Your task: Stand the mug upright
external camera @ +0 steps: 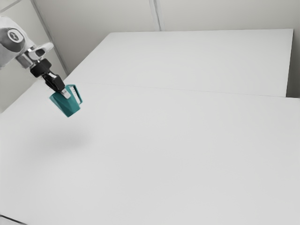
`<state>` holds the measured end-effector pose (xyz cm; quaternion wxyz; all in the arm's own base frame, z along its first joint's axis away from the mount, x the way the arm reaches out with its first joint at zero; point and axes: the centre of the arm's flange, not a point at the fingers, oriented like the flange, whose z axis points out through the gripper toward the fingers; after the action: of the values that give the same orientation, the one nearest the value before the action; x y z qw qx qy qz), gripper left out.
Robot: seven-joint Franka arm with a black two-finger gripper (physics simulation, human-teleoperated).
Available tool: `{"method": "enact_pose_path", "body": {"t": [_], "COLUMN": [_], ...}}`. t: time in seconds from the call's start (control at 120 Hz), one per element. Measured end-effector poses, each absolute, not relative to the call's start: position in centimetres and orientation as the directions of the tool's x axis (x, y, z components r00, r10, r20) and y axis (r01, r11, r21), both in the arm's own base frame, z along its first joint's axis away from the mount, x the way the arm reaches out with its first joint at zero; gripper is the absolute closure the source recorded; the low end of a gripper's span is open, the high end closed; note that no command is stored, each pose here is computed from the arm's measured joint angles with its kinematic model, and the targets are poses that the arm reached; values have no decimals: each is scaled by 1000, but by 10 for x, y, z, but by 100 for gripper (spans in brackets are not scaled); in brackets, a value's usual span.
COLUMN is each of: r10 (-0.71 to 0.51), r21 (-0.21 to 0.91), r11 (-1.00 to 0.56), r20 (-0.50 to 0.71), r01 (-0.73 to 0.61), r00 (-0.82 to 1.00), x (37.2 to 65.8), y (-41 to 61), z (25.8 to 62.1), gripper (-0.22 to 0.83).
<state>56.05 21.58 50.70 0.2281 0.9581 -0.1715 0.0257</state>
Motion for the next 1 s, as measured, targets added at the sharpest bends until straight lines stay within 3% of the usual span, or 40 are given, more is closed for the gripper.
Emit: {"method": "enact_pose_path", "body": {"t": [0.175,0.367,0.675,1.0], "r10": [-370,-396,-279,-193], "r21": [312,164,65,5], "r11": [-871,-900,-957,-981], "r20": [95,82,63,63], "r01": [-380,-404,-283,-194], "r00": [924,915,958,979], "x": [591,608,570,560], "y": [134,63,35,11], "z": [493,502,468,421], "gripper": [79,79,79,79]}}
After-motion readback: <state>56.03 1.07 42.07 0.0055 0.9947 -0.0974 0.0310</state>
